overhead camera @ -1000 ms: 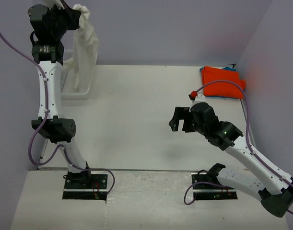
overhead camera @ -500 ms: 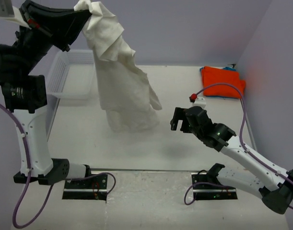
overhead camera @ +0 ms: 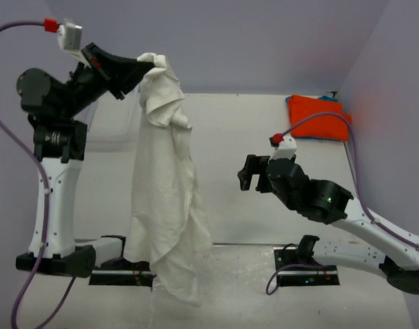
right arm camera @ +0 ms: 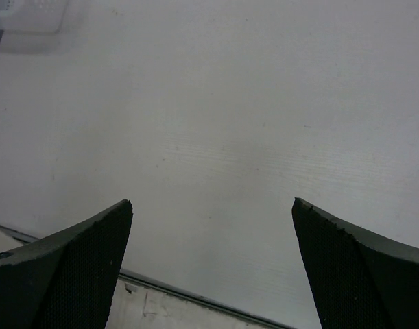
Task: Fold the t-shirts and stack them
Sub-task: Move the tshirt to the center of the board
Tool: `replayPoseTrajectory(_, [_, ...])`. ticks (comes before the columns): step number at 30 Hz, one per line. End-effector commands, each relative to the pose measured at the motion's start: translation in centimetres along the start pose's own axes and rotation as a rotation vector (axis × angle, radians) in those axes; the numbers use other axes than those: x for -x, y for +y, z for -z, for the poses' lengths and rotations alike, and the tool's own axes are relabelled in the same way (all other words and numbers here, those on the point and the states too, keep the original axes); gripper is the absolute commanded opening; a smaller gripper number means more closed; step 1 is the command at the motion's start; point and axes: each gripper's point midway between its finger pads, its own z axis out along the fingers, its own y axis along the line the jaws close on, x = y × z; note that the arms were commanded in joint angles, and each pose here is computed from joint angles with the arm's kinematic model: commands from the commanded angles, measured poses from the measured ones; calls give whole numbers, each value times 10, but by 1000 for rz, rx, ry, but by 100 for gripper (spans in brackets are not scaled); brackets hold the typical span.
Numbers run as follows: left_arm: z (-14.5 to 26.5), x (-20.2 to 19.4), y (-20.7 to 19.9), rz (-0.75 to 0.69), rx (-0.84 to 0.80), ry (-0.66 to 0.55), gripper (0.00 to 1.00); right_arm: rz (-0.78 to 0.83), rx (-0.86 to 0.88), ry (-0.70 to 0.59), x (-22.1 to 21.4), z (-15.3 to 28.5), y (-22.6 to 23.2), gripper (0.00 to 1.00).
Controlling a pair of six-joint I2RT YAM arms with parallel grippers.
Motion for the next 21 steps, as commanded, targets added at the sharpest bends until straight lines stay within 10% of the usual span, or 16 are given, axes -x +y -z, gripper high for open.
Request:
replayPoseTrajectory(1, [-30, -59, 75, 92, 94, 123, 0, 31, -81, -29, 12, 2, -5, 99])
replayPoseTrajectory(15, [-195, -370, 179, 301, 74, 588, 0, 137, -37, 5, 23, -24, 42, 99])
replayPoseTrajectory(21, [-203, -410, 221, 348, 86, 591, 0, 160, -66, 73, 1, -43, 45, 99])
